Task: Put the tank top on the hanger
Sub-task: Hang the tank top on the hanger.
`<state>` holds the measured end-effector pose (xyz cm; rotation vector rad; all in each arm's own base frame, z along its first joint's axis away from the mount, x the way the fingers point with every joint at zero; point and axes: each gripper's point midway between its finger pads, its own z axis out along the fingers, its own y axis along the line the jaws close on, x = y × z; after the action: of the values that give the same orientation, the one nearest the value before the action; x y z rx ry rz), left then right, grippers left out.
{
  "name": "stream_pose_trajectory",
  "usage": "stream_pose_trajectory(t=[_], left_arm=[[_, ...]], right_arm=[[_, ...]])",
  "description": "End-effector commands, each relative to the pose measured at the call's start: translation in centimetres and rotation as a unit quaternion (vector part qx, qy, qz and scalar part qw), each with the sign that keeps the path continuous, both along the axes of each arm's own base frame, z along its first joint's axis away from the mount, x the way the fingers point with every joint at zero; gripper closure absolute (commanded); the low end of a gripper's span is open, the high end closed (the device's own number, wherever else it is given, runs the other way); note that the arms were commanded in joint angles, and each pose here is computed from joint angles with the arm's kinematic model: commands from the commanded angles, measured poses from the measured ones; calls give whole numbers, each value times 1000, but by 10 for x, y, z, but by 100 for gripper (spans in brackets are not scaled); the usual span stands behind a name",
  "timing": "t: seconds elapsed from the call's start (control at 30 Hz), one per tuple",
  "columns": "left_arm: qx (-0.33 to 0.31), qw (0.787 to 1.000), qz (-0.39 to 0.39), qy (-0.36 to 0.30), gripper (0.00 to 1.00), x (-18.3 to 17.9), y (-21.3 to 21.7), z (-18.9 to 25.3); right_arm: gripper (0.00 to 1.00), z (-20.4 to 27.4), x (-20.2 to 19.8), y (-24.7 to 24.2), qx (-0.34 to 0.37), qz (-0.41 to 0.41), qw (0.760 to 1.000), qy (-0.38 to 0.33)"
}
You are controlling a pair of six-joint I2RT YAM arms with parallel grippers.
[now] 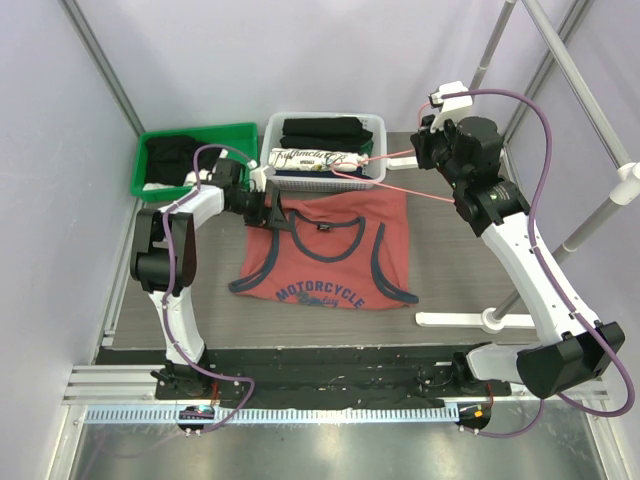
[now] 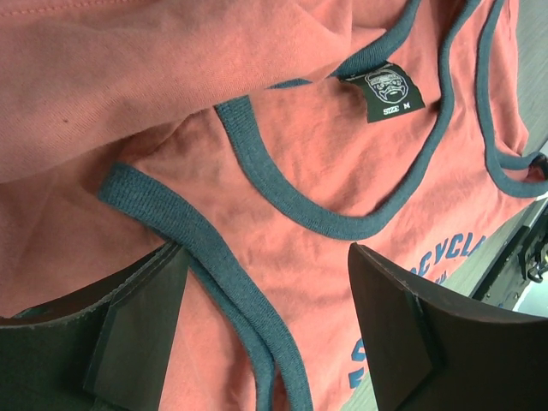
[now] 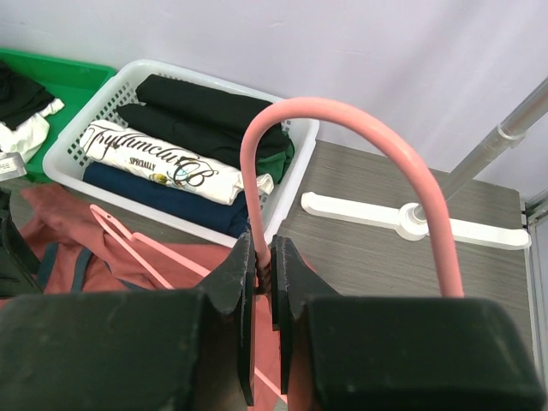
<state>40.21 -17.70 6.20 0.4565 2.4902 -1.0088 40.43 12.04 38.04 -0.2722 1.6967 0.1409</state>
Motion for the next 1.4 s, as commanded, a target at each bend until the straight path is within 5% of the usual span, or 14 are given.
stream_pose_trajectory(t=[0.0,0.2,0.43,1.0,1.37], left_arm=[[-16,999,-15,-35,20,6,-6,26],[-21,999,-1,-34,21,13,-8,16],[-22,999,3,-34,34,16,-9,11],[3,1000,1,-20,28,7,-2,-7],[-2,1000,11,-10,38,10,-3,-10]], right_arm=[[99,28,-6,-3,9,2,999,-40],[99,27,-6,-1,10,4,999,-38],[99,29,-7,-2,10,4,999,-39],[99,31,-9,-1,13,8,999,-40],[99,32,-10,0,15,11,999,-40]])
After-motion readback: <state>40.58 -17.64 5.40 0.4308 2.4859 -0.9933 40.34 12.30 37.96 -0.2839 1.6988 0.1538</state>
